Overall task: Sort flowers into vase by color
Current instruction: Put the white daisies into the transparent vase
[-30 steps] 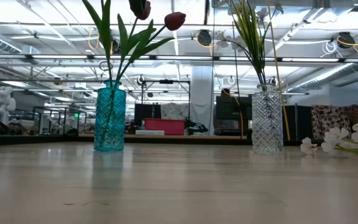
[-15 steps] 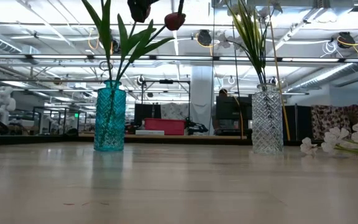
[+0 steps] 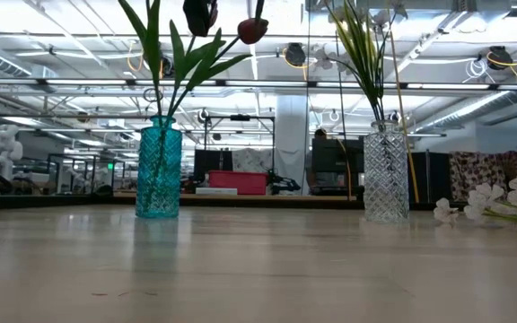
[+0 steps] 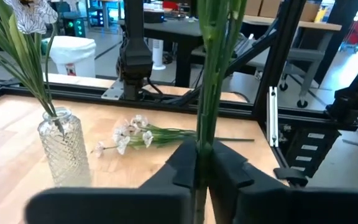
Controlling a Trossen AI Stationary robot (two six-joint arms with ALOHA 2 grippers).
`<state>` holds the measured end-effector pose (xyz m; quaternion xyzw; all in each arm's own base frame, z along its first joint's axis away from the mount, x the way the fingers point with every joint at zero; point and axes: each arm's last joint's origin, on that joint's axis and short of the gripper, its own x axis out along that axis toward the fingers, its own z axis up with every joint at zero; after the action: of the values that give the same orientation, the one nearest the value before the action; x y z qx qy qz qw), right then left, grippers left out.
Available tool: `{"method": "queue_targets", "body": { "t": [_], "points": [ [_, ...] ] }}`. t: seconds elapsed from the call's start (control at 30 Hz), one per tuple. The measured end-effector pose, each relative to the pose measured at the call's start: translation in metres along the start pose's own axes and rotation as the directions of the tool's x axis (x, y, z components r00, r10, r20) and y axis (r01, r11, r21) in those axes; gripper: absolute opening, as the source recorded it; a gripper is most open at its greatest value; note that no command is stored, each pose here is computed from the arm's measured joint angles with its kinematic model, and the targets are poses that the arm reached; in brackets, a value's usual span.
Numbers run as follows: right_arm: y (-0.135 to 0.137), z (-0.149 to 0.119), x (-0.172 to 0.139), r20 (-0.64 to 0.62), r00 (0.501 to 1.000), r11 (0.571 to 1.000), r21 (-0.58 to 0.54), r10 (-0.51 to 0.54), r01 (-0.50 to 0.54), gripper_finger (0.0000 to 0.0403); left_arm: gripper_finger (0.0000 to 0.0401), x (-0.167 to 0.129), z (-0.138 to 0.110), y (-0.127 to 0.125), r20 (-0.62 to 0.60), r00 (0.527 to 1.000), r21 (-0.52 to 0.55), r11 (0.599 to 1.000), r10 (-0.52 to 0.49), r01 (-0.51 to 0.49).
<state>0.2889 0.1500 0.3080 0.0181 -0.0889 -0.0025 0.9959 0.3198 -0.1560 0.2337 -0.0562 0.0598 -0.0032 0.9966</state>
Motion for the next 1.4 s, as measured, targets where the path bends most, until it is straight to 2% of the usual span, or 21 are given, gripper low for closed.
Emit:
{"method": "queue_targets", "body": {
  "t": [0.1, 0.3, 0.67, 0.9, 1.13, 1.27, 1.4],
  "points": [
    [0.0, -0.001, 0.0, -0.004, 1.0, 1.0, -0.001, -0.001, 0.001, 0.001, 0.0014, 0.0, -0.002, 0.0, -0.015, 1.0, 0.007, 1.0, 0.003, -0.003],
    [0.0, -0.002, 0.0, -0.017, 1.0, 0.999, 0.033, -0.001, 0.001, 0.0037, 0.0033, 0.0, -0.002, 0.0, -0.022, 1.0, 0.012, 1.0, 0.004, -0.004],
    [0.002, -0.009, -0.007, -0.148, 0.989, 0.995, 0.096, 0.016, -0.002, 0.0158, 0.0021, -0.001, -0.01, 0.001, -0.095, 0.995, 0.047, 0.999, 0.013, -0.009],
    [0.003, -0.025, -0.011, -0.293, 0.956, 0.992, 0.122, 0.001, 0.036, 0.0226, 0.0023, -0.008, -0.01, 0.002, -0.162, 0.987, 0.089, 0.996, 0.013, 0.001],
    [0.003, -0.019, -0.01, -0.239, 0.971, 0.99, 0.131, -0.014, 0.047, 0.0271, 0.0023, -0.017, 0.001, 0.004, -0.185, 0.982, 0.119, 0.992, -0.03, 0.052],
    [0.004, -0.012, -0.008, -0.168, 0.986, 0.995, 0.099, -0.004, 0.021, 0.029, 0.0024, -0.019, 0.005, 0.003, -0.185, 0.98, 0.149, 0.984, -0.07, 0.099],
    [0.004, -0.011, -0.007, -0.151, 0.989, 0.998, 0.067, 0.001, 0.009, 0.0305, 0.0024, -0.02, 0.005, 0.003, -0.184, 0.98, 0.17, 0.98, -0.075, 0.107]
  ]
}}
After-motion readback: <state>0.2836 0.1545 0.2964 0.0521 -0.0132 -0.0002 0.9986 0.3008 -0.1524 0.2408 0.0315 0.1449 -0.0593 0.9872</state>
